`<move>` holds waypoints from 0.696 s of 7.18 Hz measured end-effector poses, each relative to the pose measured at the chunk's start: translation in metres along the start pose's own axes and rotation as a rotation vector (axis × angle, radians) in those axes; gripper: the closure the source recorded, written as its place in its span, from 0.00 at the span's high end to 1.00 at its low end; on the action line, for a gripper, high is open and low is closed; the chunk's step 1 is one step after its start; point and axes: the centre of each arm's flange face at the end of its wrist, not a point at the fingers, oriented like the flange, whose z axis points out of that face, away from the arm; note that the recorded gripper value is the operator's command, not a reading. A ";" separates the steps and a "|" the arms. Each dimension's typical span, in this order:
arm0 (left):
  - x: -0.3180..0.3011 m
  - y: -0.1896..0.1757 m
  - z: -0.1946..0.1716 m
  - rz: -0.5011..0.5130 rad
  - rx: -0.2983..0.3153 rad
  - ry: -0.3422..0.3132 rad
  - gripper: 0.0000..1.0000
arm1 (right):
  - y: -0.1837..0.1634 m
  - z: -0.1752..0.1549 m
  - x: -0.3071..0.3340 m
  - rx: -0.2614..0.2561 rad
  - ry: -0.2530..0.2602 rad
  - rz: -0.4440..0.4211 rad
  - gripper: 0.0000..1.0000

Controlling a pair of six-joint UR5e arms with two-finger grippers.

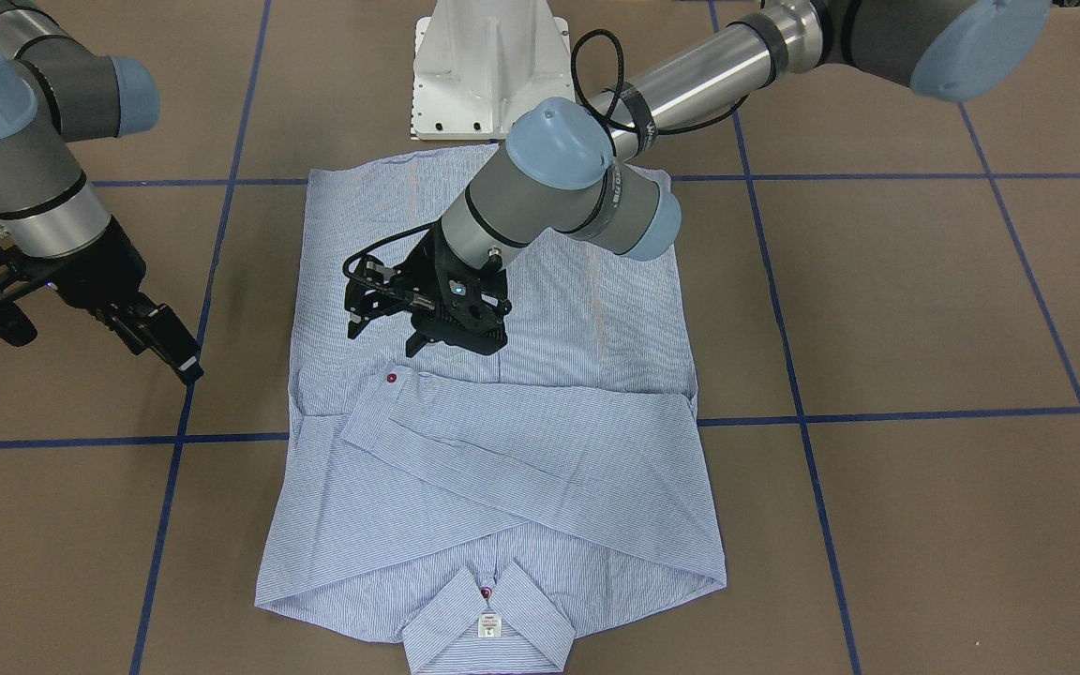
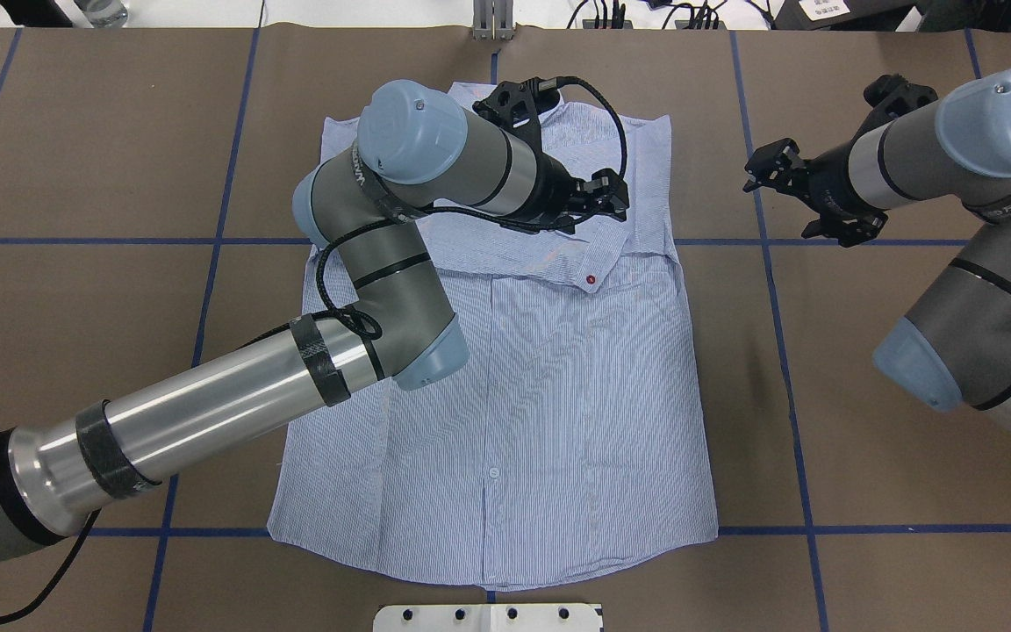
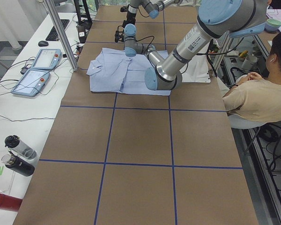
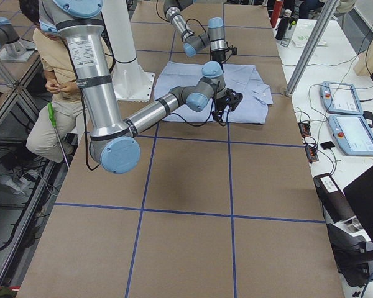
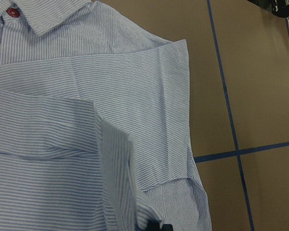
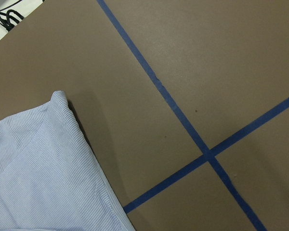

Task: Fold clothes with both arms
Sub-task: 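Fold the held sleeve across the chest with the left gripper while the right gripper withdraws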

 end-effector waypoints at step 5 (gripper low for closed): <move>-0.092 0.042 -0.113 -0.011 -0.038 -0.031 0.71 | 0.132 0.001 -0.025 -0.066 -0.062 0.120 1.00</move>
